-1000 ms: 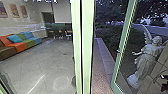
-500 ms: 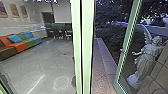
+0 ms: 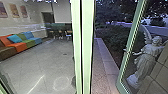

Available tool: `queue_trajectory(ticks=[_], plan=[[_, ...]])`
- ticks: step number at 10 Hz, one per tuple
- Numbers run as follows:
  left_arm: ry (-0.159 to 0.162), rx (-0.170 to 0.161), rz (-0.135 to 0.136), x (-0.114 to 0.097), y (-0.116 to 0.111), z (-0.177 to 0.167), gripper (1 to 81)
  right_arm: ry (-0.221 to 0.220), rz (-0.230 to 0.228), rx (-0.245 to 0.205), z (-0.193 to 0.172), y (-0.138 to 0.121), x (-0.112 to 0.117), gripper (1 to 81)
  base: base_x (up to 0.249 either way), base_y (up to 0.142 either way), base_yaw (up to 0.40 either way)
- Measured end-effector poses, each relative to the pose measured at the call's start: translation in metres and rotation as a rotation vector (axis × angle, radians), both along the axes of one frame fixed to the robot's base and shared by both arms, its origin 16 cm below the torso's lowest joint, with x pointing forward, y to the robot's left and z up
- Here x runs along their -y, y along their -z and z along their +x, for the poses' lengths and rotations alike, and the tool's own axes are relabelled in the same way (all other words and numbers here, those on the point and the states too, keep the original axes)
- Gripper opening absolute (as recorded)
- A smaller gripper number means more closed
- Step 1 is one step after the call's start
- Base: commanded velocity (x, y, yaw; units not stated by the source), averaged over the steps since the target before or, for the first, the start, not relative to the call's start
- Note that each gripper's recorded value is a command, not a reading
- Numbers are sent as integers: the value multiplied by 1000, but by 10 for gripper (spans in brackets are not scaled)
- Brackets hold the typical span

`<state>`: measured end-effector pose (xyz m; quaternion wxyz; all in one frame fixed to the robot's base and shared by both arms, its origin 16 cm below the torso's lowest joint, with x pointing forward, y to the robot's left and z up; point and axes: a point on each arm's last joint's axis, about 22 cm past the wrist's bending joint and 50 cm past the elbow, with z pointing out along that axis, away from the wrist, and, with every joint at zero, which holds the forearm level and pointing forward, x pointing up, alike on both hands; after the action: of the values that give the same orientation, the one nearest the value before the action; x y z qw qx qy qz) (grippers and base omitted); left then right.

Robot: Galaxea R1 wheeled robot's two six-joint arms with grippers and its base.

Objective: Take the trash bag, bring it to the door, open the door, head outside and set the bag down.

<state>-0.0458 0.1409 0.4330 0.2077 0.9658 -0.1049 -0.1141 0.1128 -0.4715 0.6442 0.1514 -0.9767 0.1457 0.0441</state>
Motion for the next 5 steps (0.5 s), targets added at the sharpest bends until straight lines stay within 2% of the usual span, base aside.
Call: queue_trajectory(ticks=[3, 5], plan=[[0, 3, 0, 0, 0, 3, 10, -21, 84, -7, -53, 42, -59, 811, 0, 0, 0], [2, 4, 2, -1, 1, 3, 10, -40, 105, 7, -67, 77, -94, 811, 0, 0, 0]])
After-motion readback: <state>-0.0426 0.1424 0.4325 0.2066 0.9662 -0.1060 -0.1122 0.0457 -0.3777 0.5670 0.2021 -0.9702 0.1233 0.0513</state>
